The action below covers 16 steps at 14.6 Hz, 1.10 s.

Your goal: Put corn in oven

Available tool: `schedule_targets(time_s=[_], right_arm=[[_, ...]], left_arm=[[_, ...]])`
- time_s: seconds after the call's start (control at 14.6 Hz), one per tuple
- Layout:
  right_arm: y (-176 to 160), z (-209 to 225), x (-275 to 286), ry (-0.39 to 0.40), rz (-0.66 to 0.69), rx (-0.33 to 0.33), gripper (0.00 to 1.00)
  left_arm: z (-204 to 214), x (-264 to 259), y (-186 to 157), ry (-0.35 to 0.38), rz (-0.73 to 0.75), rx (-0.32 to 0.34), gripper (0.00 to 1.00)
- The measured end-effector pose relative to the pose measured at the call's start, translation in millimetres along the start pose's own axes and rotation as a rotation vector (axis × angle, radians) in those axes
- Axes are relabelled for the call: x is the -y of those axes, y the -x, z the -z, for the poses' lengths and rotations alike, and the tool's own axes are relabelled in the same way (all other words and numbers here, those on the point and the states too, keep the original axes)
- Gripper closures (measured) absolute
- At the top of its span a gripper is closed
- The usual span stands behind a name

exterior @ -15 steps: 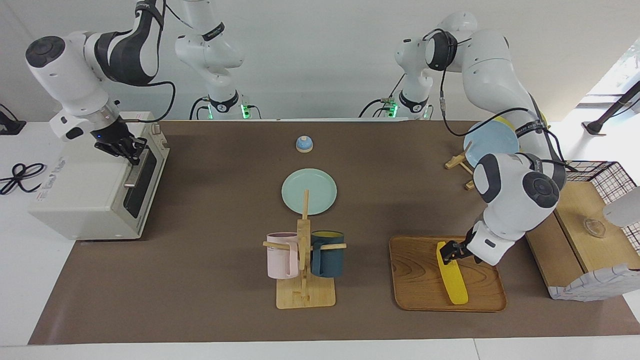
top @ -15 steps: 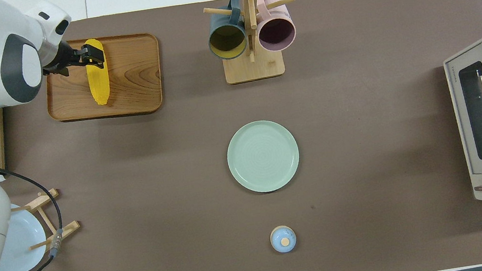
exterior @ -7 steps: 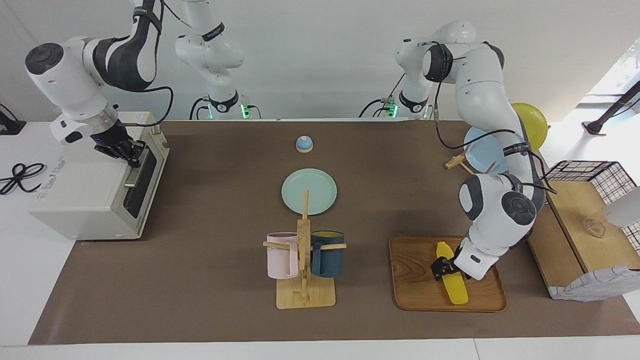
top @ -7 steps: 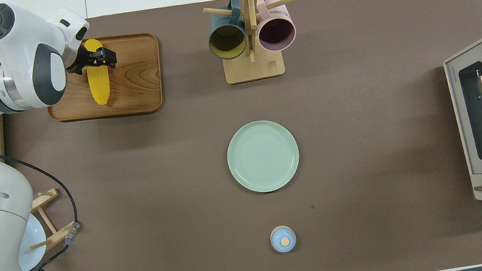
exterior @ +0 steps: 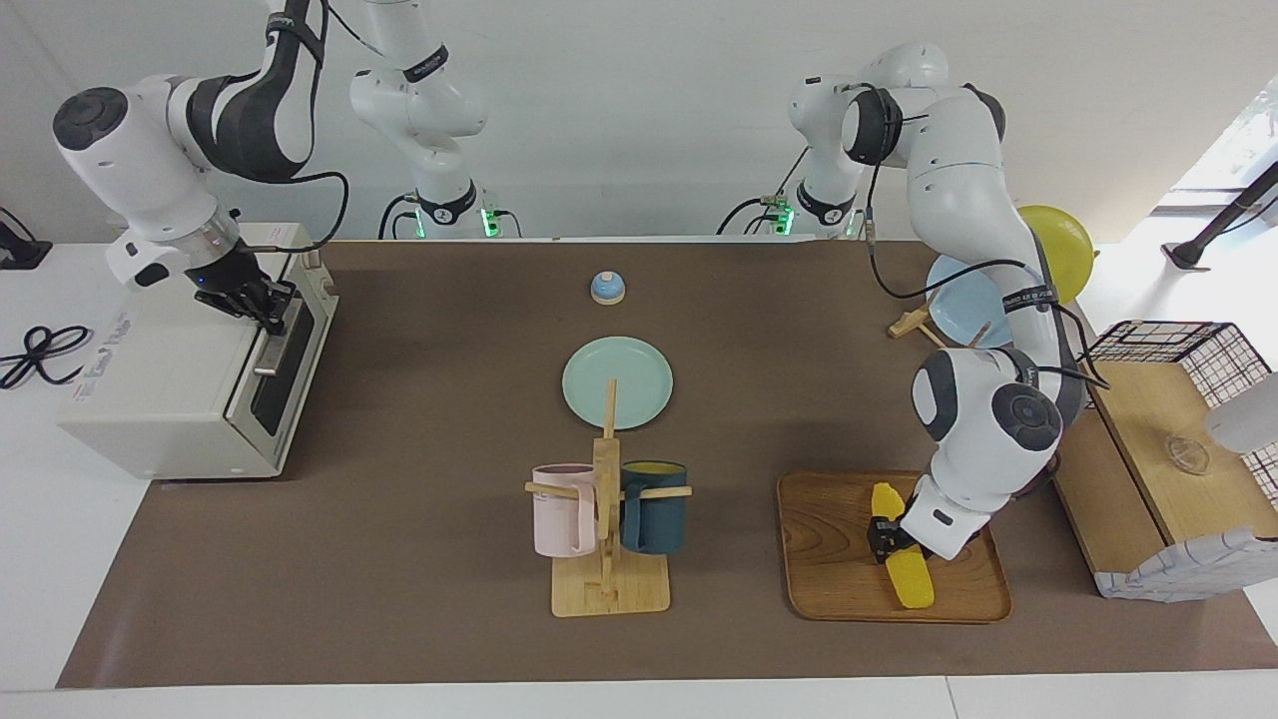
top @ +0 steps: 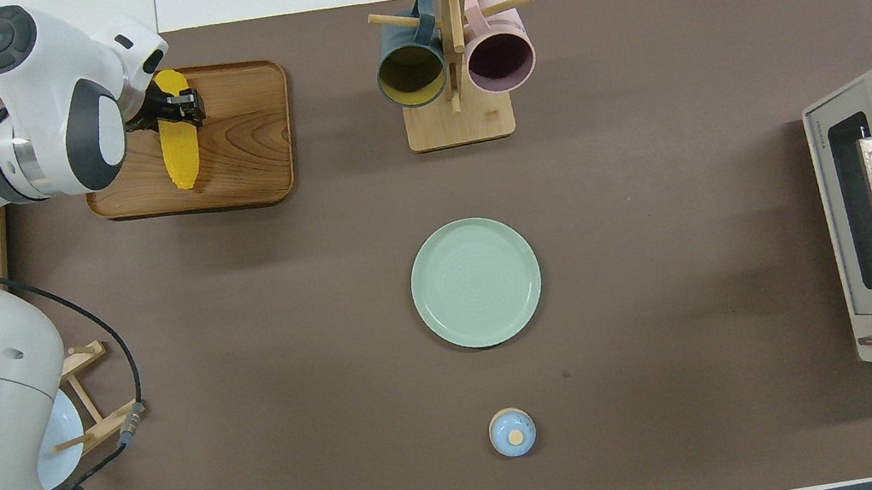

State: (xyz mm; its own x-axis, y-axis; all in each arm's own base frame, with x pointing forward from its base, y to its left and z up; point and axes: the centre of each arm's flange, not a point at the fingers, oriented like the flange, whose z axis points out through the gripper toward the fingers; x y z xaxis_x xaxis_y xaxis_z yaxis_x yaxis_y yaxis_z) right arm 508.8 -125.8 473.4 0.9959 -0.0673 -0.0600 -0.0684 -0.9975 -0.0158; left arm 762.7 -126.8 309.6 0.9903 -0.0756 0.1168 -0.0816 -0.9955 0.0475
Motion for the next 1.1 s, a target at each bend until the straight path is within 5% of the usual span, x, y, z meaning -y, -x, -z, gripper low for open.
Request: schedule_targets(time_s=[0.27,0.55,0.89,1.1], right_arm=[[-1,-8,24,-0.006,0.043,0.007,0.99],[-3,-29,60,-0.016,0.098,0.001,0.99],[-10,-60,88,-0.024,0.141,0.013,0.99],[-17,-86,104,-0.026,0.161,-0.005,0.99]], left_arm=[[4,-11,0,0.006,0.016,-0.005,0.44],[56,-25,11,0.040,0.107,0.024,0.44],[143,-105,87,0.091,0.196,0.071,0.44],[159,-161,145,0.094,0.163,0.118,0.44]])
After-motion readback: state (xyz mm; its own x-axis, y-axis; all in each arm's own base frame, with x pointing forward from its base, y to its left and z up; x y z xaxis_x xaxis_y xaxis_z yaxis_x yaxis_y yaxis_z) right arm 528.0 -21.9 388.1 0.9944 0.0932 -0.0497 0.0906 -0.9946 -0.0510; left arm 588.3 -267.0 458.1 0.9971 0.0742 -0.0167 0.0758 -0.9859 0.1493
